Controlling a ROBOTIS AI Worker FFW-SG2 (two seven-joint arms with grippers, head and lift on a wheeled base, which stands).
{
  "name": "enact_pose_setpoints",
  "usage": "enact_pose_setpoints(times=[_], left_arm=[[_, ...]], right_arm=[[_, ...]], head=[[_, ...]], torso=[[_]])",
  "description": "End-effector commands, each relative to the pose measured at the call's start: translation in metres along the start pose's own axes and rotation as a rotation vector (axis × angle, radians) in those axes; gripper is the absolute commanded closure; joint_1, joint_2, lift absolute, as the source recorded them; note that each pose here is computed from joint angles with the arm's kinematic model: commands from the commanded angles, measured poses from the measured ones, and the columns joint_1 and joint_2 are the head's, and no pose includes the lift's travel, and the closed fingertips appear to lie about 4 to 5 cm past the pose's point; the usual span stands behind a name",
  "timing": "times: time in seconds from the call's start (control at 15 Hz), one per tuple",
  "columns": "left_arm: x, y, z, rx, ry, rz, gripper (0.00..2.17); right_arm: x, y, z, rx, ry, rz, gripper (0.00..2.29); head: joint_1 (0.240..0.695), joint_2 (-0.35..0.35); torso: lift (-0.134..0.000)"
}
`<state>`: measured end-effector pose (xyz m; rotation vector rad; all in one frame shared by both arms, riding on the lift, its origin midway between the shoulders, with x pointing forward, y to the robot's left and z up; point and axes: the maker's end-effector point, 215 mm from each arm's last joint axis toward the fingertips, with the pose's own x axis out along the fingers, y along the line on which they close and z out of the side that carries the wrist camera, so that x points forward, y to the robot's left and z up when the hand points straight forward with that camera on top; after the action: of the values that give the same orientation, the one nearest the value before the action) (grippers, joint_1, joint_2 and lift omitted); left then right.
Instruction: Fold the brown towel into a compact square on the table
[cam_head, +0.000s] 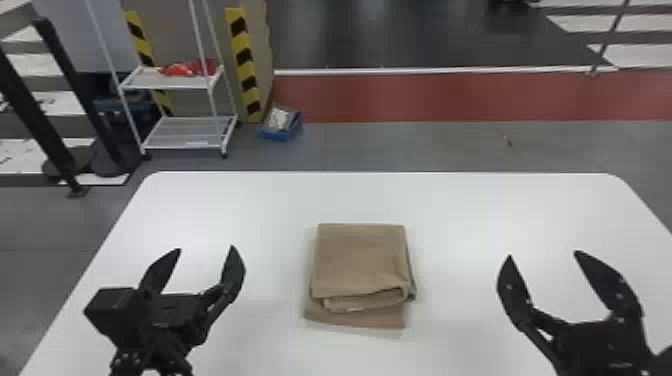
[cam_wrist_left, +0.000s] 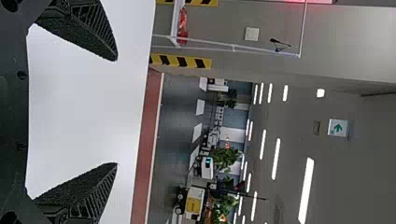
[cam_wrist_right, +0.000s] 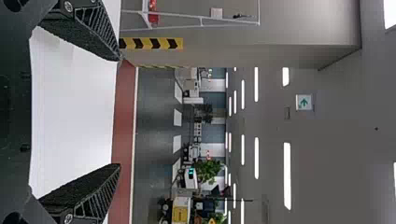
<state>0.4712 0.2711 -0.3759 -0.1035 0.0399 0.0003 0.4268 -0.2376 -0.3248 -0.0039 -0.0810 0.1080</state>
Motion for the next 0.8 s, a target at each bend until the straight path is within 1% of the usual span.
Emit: enact_pose_setpoints(times=[0.0,0.07,0.2,0.33,0.73], left_arm=[[-0.001,0.004,0.001,0.028,-0.001,0.006,0.07],[-0.002,0.006,0.001,0.032,0.0,0.013,0.07],[-0.004,0.007,0.004,0.035,-0.005,0.015,0.07],[-0.005,0.008,0.003,0.034,-0.003,0.016,0.07],[-0.004,0.006,0.007,0.036,-0.012,0.01,0.08]], right_arm=[[-0.003,-0.011,-0.001,0.01,0.005,-0.029,0.08],[-0.003,-0.011,-0.002,0.015,0.016,-0.039,0.08],[-0.002,-0.009,-0.012,0.029,0.064,-0.056,0.08],[-0.001,-0.004,-0.016,0.038,0.092,-0.058,0.08],[-0.002,-0.001,-0.021,0.042,0.122,-0.059,0.09]], head=[[0.695,0.048],[0.695,0.041],[0.695,0.033],[0.695,0.035],[0.695,0.048]], torso=[[-0.114],[-0.114],[-0.114],[-0.114],[-0.114]])
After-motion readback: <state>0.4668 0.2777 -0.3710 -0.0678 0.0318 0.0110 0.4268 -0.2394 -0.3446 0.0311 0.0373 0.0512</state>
